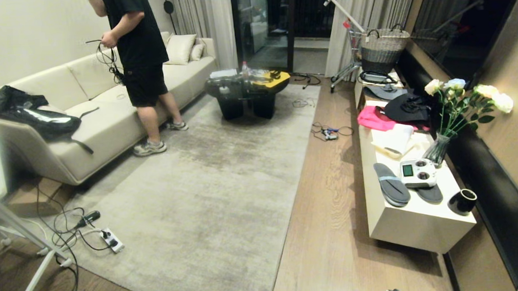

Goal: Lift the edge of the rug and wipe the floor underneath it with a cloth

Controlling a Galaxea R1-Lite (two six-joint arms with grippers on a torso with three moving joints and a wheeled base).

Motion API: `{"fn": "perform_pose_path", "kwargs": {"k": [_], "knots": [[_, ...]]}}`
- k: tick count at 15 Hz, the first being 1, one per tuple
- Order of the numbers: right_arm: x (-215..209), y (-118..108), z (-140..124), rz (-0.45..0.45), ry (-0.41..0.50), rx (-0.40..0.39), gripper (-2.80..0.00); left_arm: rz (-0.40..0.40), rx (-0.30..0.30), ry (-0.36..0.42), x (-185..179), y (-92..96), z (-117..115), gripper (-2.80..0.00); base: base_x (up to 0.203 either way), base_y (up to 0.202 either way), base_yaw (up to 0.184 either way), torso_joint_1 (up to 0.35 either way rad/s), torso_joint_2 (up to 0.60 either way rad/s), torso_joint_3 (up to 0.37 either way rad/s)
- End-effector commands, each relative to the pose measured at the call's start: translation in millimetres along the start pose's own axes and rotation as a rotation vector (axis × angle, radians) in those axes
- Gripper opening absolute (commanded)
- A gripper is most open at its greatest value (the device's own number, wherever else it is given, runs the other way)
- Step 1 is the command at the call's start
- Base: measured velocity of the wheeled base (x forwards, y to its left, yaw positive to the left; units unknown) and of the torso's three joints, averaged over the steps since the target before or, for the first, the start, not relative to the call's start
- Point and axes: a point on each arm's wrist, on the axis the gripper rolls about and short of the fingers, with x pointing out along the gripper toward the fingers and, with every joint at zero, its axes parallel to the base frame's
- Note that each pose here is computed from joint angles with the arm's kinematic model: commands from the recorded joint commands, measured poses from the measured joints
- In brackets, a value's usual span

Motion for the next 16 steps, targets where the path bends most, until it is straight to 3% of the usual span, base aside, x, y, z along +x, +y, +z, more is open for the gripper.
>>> {"fn": "perform_pose_path", "kwargs": {"k": [1, 12, 16], "knots": [[0.0, 0.0, 0.0, 0.000, -0.001, -0.001, -2.80, 0.000, -0.001, 0.000, 0.0, 0.0, 0.0, -2.80, 0.000, 0.000, 0.000, 0.159, -0.39, -0.231], [0.0, 0.0, 0.0, 0.002, 0.000, 0.002, -2.80, 0.001, -0.001, 0.000, 0.0, 0.0, 0.0, -2.80, 0.000, 0.000, 0.000, 0.148, -0.35, -0.200], [0.1, 0.0, 0.1, 0.000, 0.001, 0.010, -2.80, 0.002, -0.001, 0.000, 0.0, 0.0, 0.0, -2.80, 0.000, 0.000, 0.000, 0.009, -0.03, -0.012]]}}
